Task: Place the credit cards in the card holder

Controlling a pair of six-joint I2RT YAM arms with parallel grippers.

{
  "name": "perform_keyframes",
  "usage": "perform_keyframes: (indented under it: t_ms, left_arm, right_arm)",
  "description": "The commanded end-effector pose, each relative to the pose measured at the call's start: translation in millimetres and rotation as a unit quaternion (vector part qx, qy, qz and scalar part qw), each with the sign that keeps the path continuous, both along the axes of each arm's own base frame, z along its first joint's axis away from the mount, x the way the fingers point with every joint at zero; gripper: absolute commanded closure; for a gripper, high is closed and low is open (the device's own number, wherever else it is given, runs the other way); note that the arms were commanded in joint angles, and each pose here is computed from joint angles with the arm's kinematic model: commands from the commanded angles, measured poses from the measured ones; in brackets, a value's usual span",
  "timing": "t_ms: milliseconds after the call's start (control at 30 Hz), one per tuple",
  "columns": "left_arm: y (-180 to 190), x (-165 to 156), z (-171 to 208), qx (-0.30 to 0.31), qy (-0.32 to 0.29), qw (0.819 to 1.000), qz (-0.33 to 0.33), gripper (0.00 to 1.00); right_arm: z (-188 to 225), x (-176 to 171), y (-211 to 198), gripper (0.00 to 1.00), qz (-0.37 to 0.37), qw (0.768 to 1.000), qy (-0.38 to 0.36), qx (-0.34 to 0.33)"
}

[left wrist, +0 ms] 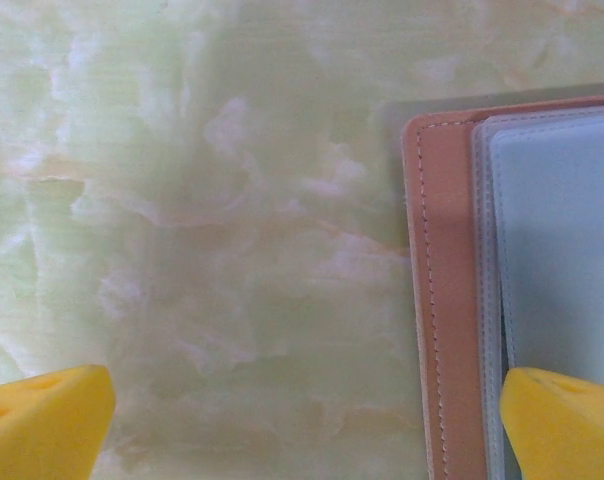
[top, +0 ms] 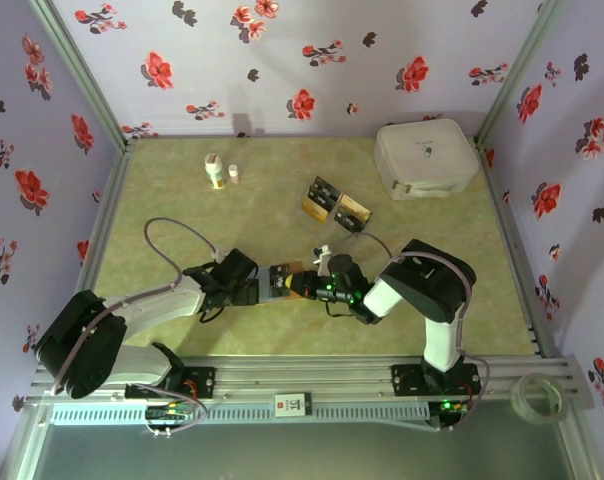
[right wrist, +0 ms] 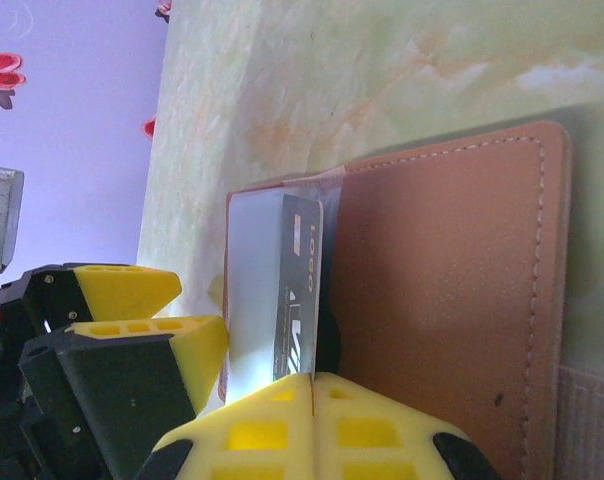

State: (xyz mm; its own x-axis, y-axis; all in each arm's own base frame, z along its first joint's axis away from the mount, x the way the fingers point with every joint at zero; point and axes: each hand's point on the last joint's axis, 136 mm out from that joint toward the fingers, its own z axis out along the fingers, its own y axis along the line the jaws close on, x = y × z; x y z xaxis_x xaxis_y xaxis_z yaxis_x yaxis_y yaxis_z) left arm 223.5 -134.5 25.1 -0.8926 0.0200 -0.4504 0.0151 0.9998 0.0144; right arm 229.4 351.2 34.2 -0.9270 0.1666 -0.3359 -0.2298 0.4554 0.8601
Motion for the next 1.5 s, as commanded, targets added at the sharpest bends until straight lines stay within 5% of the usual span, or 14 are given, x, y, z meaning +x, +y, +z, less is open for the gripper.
perform_keyframes:
  t_ms: [0,1467]
  left_arm:
    - [10.8,-2.0,-2.9,0.019,0.002,1.0,0.012,0.0]
    - [10.3,-1.8,-4.6,0.019,0.003,1.0,0.013,0.0]
  right_arm:
    - [-12.2,-8.2,-0.5,1.0,0.01,1.0,0.023,-0.01]
    - [-32.5,-6.0,4.5,0.96,0.041,0.996,0.073,-0.032]
